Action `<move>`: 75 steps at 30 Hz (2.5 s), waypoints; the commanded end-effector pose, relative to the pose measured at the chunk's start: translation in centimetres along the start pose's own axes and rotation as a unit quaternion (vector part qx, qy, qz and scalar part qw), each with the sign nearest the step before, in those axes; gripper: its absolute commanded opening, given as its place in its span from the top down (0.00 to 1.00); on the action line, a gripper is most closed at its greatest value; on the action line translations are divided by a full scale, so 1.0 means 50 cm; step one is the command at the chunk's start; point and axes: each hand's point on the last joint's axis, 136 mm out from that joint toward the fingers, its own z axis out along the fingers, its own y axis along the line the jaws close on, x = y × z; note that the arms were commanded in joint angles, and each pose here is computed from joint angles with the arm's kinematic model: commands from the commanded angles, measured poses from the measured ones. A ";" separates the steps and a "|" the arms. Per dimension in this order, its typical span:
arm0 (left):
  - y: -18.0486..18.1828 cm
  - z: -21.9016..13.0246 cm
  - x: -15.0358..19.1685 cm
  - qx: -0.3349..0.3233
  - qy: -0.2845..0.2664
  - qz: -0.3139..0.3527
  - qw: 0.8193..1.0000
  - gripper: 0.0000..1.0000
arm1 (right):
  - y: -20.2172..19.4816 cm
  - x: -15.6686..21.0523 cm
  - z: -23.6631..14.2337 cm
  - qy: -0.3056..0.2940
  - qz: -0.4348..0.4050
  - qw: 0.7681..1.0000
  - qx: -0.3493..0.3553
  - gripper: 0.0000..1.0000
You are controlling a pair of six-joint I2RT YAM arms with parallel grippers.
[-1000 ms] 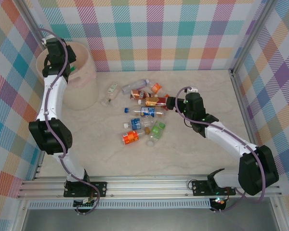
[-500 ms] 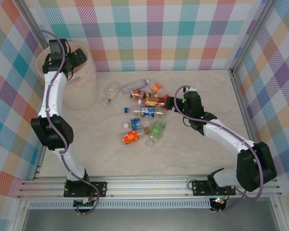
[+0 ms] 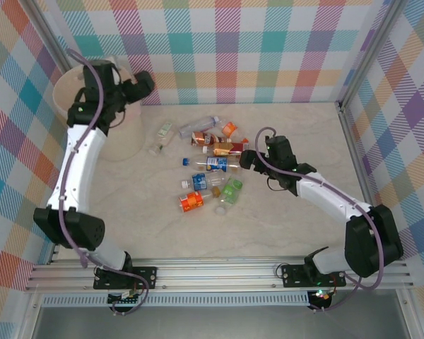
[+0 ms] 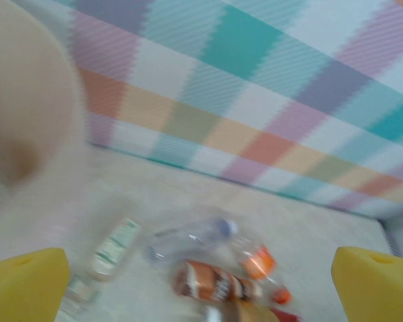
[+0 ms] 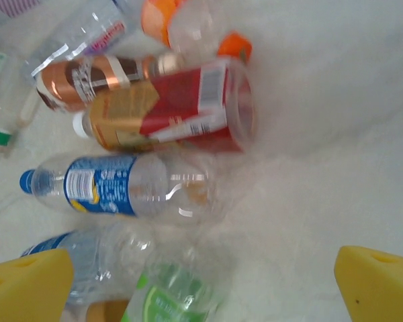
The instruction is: Put the plastic bottles in the bin
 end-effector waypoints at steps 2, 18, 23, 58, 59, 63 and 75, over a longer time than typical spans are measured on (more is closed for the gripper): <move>-0.061 0.017 0.092 0.055 0.038 -0.029 0.997 0.00 | 0.015 0.091 0.016 0.110 0.117 0.987 0.014 0.00; -0.016 0.035 0.339 0.032 0.165 -0.099 0.981 0.00 | 0.026 0.177 0.123 0.168 0.137 0.971 0.102 0.18; -0.004 0.046 0.372 0.025 0.182 -0.108 0.977 0.00 | 0.027 0.190 0.140 0.180 0.136 0.969 0.104 0.18; -0.243 -0.023 0.601 0.359 0.277 0.153 0.878 0.00 | 0.207 -0.065 -0.035 -0.077 0.170 0.970 -0.153 0.46; -0.247 -0.021 0.605 0.360 0.274 0.161 0.877 0.00 | 0.213 -0.067 -0.037 -0.076 0.172 0.969 -0.160 0.46; -0.234 0.019 0.614 0.298 0.257 0.196 0.898 0.00 | 0.244 -0.078 -0.051 -0.076 0.174 0.961 -0.199 0.46; -0.282 0.035 0.615 0.336 0.244 0.175 0.893 0.21 | 0.290 -0.084 -0.061 -0.058 0.165 0.953 -0.248 0.43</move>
